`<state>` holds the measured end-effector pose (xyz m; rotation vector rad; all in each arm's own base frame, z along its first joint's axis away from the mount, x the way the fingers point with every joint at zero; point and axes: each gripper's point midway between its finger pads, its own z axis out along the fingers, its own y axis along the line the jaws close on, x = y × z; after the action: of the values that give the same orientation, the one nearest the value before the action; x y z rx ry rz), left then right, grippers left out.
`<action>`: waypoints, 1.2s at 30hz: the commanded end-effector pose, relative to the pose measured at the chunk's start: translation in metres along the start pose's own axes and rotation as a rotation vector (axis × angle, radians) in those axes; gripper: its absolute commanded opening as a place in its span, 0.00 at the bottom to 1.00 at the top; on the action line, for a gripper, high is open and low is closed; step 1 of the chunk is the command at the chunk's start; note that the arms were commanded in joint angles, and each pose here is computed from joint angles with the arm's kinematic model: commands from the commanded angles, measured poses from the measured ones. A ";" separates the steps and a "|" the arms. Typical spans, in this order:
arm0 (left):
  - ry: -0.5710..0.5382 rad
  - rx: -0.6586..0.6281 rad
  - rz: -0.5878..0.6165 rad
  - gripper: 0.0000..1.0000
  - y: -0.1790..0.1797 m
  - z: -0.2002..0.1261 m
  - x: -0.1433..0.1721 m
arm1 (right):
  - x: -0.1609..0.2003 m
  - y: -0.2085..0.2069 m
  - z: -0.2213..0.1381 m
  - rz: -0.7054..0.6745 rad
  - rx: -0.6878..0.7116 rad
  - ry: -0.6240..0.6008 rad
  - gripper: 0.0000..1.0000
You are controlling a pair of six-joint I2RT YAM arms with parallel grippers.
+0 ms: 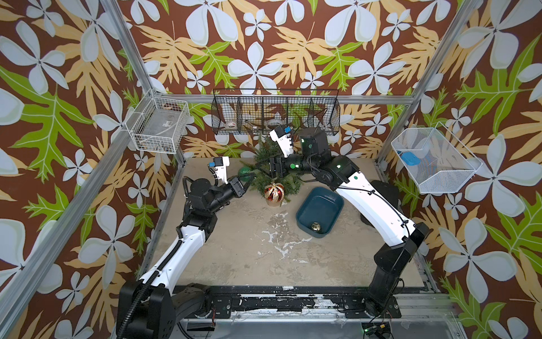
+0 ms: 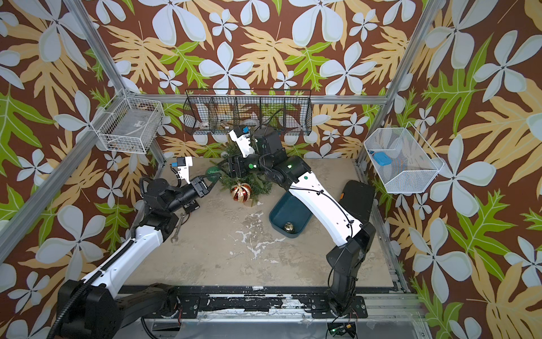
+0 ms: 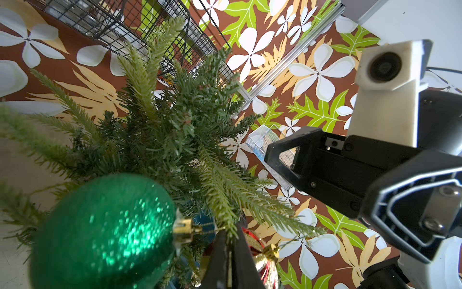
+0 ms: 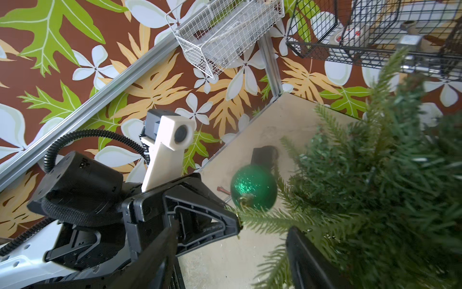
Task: Decorate the small christmas tree with ornaments
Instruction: Hang an ornament on the christmas tree.
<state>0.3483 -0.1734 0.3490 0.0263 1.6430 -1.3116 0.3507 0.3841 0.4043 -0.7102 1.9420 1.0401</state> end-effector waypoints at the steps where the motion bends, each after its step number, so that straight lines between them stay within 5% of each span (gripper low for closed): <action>1: -0.016 -0.007 0.026 0.11 -0.001 -0.002 -0.003 | -0.008 -0.001 -0.005 -0.024 0.021 -0.042 0.72; 12: -0.032 -0.030 0.035 0.28 -0.002 -0.008 -0.004 | -0.009 0.001 -0.015 -0.026 0.035 -0.059 0.71; 24: -0.040 -0.043 0.041 0.30 -0.004 -0.015 -0.002 | -0.015 0.006 -0.031 -0.039 0.048 -0.091 0.70; 36: -0.034 -0.116 0.058 0.49 -0.003 -0.038 0.010 | -0.017 0.002 -0.096 -0.089 0.210 -0.199 0.72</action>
<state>0.3179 -0.1556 0.3489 -0.0049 1.6508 -1.2011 0.3166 0.3198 0.4461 -0.5976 1.8266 0.8910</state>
